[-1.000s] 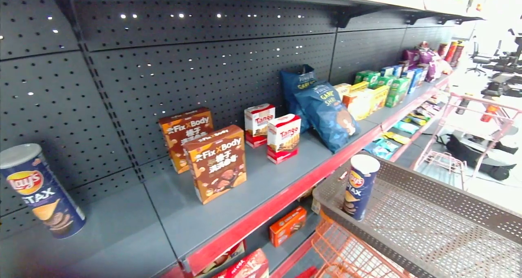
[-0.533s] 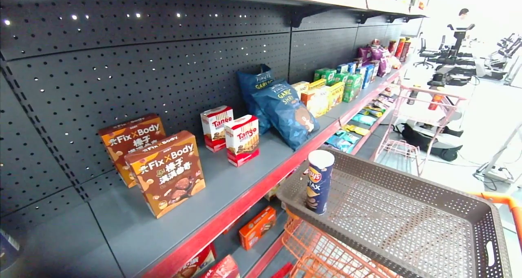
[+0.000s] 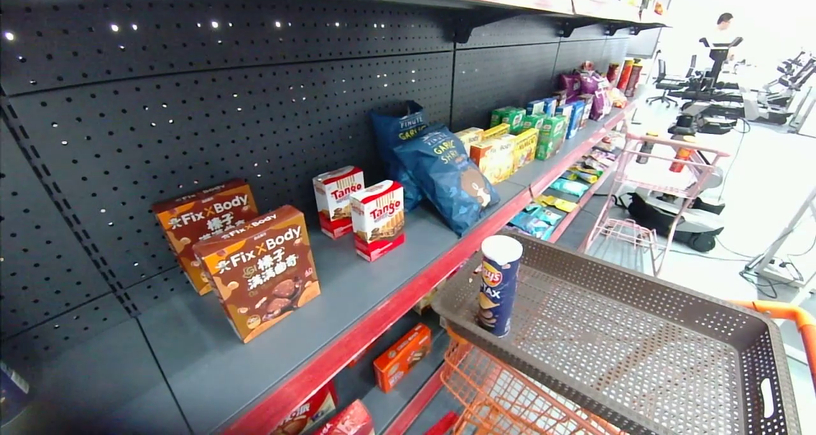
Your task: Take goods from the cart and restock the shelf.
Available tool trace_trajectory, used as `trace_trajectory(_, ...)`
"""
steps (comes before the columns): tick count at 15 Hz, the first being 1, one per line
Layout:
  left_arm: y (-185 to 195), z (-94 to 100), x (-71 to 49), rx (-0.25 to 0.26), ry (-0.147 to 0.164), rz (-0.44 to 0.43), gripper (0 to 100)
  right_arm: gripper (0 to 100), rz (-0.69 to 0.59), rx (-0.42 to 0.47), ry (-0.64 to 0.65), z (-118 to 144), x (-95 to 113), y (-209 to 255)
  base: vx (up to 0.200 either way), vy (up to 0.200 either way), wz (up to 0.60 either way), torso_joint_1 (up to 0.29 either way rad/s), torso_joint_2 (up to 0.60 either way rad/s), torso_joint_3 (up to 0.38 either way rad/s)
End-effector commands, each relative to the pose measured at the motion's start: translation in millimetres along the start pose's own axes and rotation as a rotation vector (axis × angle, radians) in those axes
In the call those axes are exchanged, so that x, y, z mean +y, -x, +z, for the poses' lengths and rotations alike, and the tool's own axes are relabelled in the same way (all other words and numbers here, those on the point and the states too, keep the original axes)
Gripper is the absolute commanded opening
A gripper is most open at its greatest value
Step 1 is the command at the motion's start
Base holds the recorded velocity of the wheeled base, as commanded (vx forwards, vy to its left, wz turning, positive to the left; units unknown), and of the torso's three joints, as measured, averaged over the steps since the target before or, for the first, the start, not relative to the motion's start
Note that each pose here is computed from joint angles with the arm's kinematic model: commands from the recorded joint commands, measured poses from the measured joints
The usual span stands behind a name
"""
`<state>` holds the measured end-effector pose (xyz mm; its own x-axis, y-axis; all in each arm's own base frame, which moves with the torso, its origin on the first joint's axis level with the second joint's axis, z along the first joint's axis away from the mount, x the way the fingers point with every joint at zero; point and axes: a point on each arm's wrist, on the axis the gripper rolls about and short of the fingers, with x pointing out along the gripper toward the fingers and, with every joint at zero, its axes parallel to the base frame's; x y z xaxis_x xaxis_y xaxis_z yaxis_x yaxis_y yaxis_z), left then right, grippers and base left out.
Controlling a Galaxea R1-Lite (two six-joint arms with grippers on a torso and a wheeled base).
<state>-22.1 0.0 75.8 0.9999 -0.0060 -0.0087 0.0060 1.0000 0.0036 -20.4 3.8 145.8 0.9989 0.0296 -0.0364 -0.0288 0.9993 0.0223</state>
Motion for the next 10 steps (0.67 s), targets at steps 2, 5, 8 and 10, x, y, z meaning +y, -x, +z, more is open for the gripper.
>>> trace_trajectory(2,0,0.1,0.0,0.000,0.001,0.000,100,100,0.081,0.162,-0.010,53,-1,-32,0.000,0.000,0.00,0.000,0.00,0.000)
trace_trajectory(5,0,0.1,0.0,0.000,0.001,0.000,100,100,0.085,0.320,0.064,60,-1,-90,0.000,0.000,0.00,0.000,0.00,0.000)
trace_trajectory(8,0,0.1,0.0,0.000,0.001,0.000,100,100,0.284,0.301,0.078,60,16,-133,0.000,0.000,0.00,0.000,0.00,0.000)
trace_trajectory(10,0,0.1,0.0,0.000,0.001,0.000,100,100,0.357,0.344,0.089,50,30,-159,0.000,0.000,0.00,0.000,0.00,0.000)
